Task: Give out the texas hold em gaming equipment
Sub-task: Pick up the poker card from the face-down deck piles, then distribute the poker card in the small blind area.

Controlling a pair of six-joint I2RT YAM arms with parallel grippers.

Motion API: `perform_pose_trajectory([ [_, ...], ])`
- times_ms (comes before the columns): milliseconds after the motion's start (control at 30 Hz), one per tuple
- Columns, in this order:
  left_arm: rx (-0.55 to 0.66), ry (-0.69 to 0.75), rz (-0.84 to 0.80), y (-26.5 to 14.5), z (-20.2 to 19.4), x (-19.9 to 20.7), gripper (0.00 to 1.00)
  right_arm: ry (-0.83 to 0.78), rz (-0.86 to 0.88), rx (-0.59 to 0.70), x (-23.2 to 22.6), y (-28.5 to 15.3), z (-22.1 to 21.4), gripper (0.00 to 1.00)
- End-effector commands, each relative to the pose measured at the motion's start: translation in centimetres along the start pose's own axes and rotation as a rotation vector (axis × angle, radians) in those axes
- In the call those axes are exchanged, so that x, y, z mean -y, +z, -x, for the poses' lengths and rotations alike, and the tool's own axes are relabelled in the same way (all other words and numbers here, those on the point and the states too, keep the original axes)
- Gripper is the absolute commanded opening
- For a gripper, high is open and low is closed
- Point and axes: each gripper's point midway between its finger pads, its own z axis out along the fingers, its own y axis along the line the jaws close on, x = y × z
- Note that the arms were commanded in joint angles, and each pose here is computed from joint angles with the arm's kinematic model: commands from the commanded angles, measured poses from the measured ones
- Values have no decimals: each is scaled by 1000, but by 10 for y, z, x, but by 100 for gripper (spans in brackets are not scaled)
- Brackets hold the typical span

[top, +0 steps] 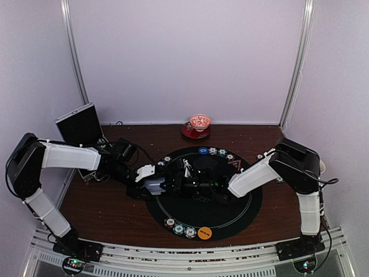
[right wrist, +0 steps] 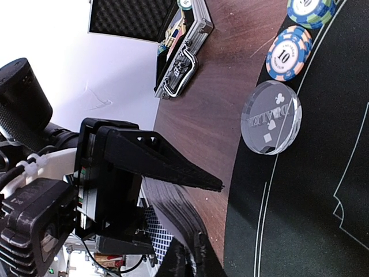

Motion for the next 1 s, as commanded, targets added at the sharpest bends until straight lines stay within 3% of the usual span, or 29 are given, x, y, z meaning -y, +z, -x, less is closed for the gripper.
perform_pose_trajectory([
  [0,12,5,23,1,2,-7,54,-35,57,24,-27,-6,8,4],
  [67,11,3,24,1,1,-7,54,-36,60,24,-29,-6,8,0],
  [533,-3,2,37,1,-2,-9,56,-30,70,79,-38,-37,24,0],
  [967,-13,-3,58,-1,-2,-12,56,-10,30,132,-19,-68,33,0],
])
